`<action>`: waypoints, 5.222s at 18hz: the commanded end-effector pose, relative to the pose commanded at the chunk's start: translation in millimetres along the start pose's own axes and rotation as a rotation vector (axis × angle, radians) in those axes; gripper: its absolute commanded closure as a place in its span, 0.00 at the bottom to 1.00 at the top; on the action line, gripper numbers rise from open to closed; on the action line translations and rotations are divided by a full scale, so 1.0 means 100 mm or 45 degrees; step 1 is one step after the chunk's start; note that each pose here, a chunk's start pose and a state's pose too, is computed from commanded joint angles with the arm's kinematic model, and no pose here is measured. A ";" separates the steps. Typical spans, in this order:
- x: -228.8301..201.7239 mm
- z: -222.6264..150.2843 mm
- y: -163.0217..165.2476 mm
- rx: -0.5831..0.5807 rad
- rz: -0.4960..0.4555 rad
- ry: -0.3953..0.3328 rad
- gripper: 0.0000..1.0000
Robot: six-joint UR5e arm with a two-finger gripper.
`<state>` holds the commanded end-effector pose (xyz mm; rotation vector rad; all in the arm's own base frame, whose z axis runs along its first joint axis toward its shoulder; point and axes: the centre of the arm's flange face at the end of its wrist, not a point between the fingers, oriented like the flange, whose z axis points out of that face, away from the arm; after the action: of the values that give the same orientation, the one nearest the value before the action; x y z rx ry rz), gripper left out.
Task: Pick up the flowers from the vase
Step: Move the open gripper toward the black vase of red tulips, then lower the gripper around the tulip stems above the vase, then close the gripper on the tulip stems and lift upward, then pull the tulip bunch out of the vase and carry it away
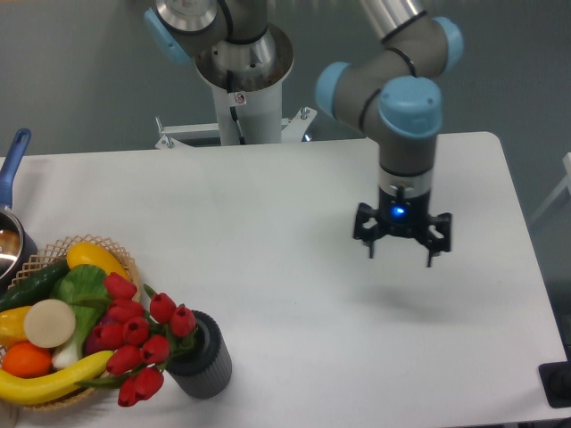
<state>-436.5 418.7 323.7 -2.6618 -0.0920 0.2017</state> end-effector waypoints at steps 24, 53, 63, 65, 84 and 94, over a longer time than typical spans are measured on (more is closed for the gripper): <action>0.91 0.05 -1.02 0.583 0.181 0.482 0.00; 1.35 0.62 -1.60 0.593 0.298 0.623 0.92; 1.28 0.41 -1.67 0.615 0.288 0.592 1.00; 1.28 0.30 -1.70 0.619 0.258 0.587 1.00; 0.84 -0.64 -2.05 0.793 0.063 0.586 1.00; 0.49 -1.09 -2.02 0.926 0.040 0.606 1.00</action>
<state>-376.7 554.3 505.8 -1.9193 0.1509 -0.3332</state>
